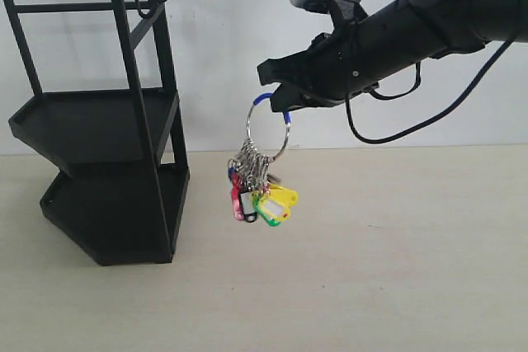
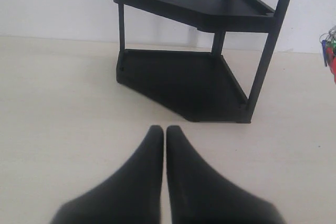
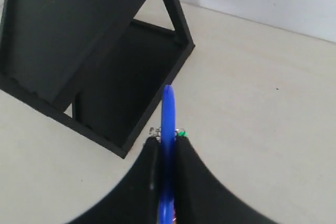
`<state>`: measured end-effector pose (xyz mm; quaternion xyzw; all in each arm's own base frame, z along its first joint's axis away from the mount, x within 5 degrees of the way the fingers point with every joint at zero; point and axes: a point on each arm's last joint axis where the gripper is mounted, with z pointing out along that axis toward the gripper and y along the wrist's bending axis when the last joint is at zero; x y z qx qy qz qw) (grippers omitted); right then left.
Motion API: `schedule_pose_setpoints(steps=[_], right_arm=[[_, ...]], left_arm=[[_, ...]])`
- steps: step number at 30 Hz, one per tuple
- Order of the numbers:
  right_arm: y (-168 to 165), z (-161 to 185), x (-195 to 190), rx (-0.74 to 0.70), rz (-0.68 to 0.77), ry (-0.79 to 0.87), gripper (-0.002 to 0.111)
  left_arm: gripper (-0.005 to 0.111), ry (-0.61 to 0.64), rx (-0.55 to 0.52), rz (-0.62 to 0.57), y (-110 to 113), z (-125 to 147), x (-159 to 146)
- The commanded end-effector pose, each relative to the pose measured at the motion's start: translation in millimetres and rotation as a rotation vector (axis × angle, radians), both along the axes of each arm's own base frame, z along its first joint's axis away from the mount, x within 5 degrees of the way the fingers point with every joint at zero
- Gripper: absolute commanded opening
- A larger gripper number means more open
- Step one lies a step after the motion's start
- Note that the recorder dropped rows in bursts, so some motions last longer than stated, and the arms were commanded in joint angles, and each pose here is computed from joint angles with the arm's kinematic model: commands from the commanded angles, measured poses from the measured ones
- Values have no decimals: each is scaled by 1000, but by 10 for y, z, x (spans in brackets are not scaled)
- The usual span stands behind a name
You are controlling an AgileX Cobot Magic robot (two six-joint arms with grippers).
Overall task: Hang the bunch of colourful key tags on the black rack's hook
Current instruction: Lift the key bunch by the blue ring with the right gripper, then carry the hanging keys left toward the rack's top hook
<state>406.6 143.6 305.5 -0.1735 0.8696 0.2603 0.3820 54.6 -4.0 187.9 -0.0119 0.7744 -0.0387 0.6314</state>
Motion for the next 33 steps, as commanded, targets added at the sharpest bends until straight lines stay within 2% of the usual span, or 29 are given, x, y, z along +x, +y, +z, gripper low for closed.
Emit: schedule_pose_setpoints(steps=[1, 4, 9, 20, 33], right_arm=[[43, 344, -106, -11, 57, -177, 0], [-5, 555, -147, 57, -41, -221, 0], [-34, 732, -247, 64, -38, -271, 0], [276, 797, -373, 32, 32, -357, 0], [495, 907, -407, 50, -36, -502, 0]], left_arm=[[4, -6, 8, 3, 3, -2, 1], [4, -6, 8, 3, 3, -2, 1], [4, -6, 8, 3, 3, -2, 1], [4, -6, 8, 3, 3, -2, 1], [4, -6, 8, 3, 3, -2, 1]])
